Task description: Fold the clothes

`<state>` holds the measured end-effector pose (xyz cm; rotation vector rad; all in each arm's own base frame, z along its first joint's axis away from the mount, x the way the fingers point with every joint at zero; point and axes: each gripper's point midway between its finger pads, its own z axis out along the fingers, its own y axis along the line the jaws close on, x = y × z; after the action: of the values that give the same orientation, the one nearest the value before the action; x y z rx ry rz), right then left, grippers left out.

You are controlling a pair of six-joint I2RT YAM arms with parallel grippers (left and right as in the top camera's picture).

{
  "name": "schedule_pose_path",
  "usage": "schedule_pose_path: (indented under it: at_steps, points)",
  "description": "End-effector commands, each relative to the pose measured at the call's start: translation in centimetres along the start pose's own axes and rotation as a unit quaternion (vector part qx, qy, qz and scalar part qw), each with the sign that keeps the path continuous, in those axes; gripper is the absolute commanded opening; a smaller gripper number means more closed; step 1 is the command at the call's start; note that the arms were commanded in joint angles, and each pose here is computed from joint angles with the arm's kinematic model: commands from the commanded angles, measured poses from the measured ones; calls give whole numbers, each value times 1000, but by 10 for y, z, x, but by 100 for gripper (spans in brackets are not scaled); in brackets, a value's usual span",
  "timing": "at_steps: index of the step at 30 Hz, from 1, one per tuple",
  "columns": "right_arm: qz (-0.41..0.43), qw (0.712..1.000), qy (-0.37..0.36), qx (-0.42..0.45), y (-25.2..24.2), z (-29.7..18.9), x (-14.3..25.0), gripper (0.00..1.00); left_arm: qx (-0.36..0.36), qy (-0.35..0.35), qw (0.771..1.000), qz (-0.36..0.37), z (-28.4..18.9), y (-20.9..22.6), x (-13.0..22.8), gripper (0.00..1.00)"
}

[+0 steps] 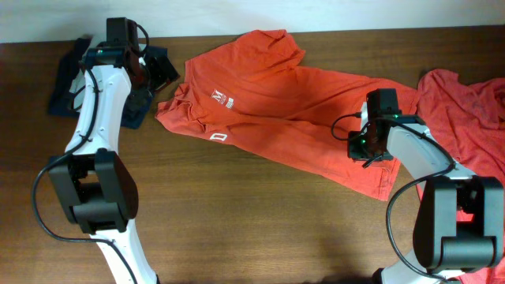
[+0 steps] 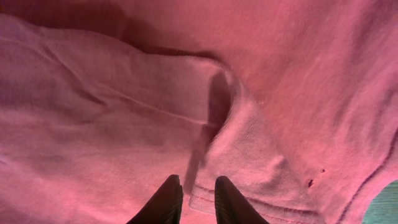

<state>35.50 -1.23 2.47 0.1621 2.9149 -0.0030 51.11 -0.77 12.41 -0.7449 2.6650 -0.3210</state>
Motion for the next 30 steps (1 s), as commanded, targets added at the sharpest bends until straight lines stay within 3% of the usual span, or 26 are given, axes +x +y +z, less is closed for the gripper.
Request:
schedule_pose_path:
  at_steps: [1,22,24,30]
  points:
    - [5,1000,6,11,-5,3,4,24,2,7,1000,-3,4,-1,4,99]
    - [5,1000,14,16,-7,14,17,24,2,7,1000,-3,4,-1,4,99]
    - [5,1000,14,14,-6,14,18,33,2,7,1000,-3,4,-1,4,99]
    - [30,999,15,15,-7,14,18,33,2,7,1000,-2,4,-1,4,99]
